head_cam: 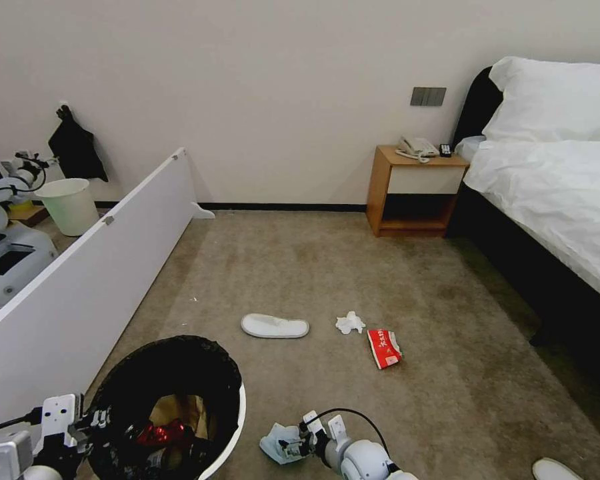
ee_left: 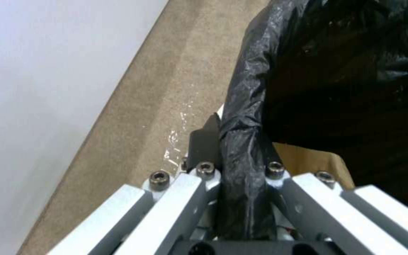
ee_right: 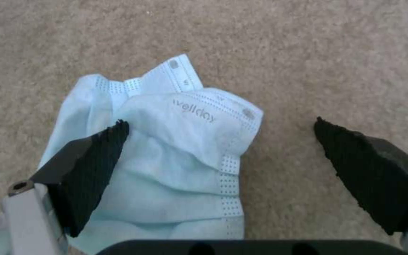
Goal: Pick up the trash bin, then pick up the garbage from the floor and place it into the trash bin.
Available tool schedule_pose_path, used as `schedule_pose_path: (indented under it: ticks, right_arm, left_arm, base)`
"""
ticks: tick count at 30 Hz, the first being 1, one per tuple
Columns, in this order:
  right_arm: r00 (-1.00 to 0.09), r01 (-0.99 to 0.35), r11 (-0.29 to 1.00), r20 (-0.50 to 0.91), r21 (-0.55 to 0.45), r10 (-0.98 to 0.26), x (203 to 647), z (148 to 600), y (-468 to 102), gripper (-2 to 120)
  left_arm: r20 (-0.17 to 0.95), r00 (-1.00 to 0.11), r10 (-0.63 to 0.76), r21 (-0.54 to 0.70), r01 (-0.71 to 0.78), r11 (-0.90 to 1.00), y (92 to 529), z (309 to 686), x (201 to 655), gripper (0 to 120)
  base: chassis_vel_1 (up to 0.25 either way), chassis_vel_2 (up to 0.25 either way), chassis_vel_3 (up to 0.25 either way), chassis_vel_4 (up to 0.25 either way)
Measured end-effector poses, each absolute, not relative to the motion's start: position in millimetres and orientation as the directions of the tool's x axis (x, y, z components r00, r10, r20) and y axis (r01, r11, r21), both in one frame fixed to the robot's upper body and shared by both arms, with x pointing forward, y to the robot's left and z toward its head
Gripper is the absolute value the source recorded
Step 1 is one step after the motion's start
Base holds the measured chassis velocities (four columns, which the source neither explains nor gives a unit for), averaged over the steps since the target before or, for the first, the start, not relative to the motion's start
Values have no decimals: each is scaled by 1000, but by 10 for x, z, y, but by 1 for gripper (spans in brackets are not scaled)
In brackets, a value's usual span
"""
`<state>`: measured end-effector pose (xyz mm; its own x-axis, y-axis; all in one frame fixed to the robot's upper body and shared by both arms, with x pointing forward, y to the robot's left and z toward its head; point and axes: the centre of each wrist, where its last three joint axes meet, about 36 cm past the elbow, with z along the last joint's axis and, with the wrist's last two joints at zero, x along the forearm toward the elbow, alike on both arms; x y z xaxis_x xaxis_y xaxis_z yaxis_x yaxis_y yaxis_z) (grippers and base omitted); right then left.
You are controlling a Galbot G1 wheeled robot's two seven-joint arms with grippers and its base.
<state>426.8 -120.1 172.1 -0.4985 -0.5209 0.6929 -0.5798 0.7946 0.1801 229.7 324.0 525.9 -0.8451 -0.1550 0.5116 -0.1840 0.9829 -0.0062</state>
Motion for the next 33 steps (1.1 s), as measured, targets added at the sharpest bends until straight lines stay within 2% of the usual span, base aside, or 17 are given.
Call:
schedule_pose_path:
  ticks: [22, 27, 29, 30, 32, 33]
  right_arm:
    - [-477, -627, 755, 670, 194, -569, 4316, 1701, -1037, 100]
    - [-466, -618, 756, 675, 213, -571, 4263, 1673, -1056, 91]
    - [-462, -612, 759, 680, 220, -570, 4224, 1646, -1095, 78]
    - [-462, -612, 759, 680, 220, -570, 4224, 1646, -1095, 78]
    - [-463, -610, 762, 681, 220, -567, 4217, 1638, -1121, 67]
    - [-463, -610, 762, 681, 220, -567, 4217, 1638, -1121, 67]
  left_arm:
    - [510, -845, -161, -1, -187, 982, 3240, 5278, 2280, 3]
    - [509, -846, -160, -1, -186, 982, 3238, 5283, 2279, 3]
    - [509, -846, -160, -2, -186, 982, 3236, 5284, 2279, 3]
    - [509, -846, -160, -2, -186, 982, 3236, 5284, 2279, 3]
    - [508, -846, -159, -2, -186, 983, 3235, 5286, 2278, 3]
    - [508, -846, -159, -2, -186, 983, 3235, 5286, 2278, 3]
  base:
    - [0, 0, 0, 0]
    - [0, 0, 0, 0]
    - [0, 0, 0, 0]
    - [0, 0, 0, 0]
    - [0, 0, 0, 0]
    - [0, 0, 0, 0]
